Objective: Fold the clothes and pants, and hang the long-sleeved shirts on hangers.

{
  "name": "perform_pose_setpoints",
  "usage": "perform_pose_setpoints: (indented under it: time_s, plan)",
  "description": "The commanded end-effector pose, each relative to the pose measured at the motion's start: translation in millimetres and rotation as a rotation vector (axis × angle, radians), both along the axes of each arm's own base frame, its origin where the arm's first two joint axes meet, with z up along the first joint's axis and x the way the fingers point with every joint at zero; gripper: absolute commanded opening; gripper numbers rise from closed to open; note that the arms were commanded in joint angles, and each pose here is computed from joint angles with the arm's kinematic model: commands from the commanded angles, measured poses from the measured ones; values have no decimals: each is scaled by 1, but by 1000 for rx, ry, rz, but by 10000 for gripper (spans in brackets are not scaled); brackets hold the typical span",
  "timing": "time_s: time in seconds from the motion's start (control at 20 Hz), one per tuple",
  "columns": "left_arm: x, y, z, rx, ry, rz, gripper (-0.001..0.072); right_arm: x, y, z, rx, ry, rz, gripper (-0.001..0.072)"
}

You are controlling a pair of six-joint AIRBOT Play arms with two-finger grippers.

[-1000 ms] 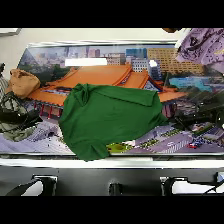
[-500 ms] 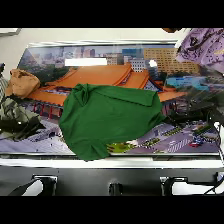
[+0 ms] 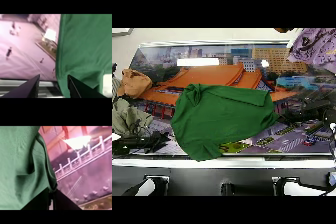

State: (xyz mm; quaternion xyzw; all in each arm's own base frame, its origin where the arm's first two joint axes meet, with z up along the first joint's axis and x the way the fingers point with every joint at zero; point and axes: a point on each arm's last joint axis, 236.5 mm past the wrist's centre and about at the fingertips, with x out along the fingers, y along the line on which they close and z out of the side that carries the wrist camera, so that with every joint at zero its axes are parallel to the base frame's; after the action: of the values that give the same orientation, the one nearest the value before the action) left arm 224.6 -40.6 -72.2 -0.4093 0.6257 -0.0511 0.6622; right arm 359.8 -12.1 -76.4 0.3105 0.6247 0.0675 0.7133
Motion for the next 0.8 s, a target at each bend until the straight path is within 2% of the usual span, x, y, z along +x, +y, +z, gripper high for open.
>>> perform_pose_setpoints:
  time_s: [0.0,0.3,0.5,0.55,0.6,0.75]
  plan:
    - [-9,-24,-10,-43,7,-37,394,-4,4,3,18,17,0,27]
    - [-9,-53,-32,-13,46,-117,394,-10,9,5,37,40,17,27]
    - [5,-70,-38,-19,21,-103,375,-16,13,6,55,58,31,27]
    - [10,-71,-37,-24,7,-85,244,-18,16,8,67,64,39,27]
    - [16,-73,-34,-36,-4,-63,38,-19,21,11,71,66,51,26]
    - [46,-69,-10,-28,-90,-64,19,2,41,31,39,-39,62,25]
